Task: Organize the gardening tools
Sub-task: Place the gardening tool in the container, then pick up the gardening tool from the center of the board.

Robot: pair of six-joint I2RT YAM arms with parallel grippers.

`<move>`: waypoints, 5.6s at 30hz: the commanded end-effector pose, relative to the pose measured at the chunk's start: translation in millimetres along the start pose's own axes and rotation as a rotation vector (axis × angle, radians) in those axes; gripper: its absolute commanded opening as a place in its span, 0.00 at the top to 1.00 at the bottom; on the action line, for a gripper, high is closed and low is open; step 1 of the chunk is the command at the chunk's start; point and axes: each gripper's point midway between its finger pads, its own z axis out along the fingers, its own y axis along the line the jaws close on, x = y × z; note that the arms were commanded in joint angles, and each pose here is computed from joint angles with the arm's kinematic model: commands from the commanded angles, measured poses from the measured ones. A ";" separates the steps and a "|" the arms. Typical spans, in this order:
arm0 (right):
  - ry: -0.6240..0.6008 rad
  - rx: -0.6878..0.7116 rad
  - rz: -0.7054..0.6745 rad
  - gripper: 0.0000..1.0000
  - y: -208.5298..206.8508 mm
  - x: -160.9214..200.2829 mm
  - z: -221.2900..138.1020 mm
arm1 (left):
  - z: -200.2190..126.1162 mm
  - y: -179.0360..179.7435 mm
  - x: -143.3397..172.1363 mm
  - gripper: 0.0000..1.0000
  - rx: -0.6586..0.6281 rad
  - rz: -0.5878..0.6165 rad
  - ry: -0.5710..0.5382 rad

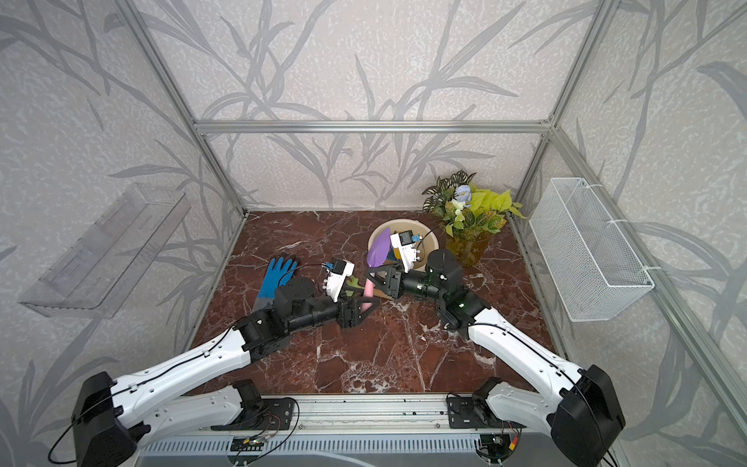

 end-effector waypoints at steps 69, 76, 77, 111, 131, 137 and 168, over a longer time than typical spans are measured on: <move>0.053 1.099 -0.361 0.52 -234.7 -87.0 -19.0 | -64.1 95.4 -3.1 0.02 -0.565 -0.095 -0.156; -0.015 1.026 -0.361 0.50 -187.4 -106.2 -31.3 | -57.6 107.2 -0.1 0.02 -0.605 -0.126 -0.135; -0.028 1.013 -0.359 0.50 -179.0 -107.3 -34.2 | -55.5 109.9 0.4 0.03 -0.613 -0.133 -0.130; -0.071 0.743 -0.088 0.47 -102.4 12.6 -110.9 | 36.0 262.0 64.7 0.40 -0.884 -0.274 0.122; -0.061 0.763 -0.070 0.47 -111.0 22.4 -112.8 | 68.4 275.8 68.1 0.62 -0.843 -0.215 0.162; -0.059 0.771 -0.070 0.47 -112.6 22.6 -112.8 | 71.0 278.6 69.2 0.68 -0.848 -0.192 0.177; -0.007 0.742 -0.095 0.45 -110.3 15.1 -95.7 | -8.1 209.1 21.8 1.00 -0.931 -0.008 0.151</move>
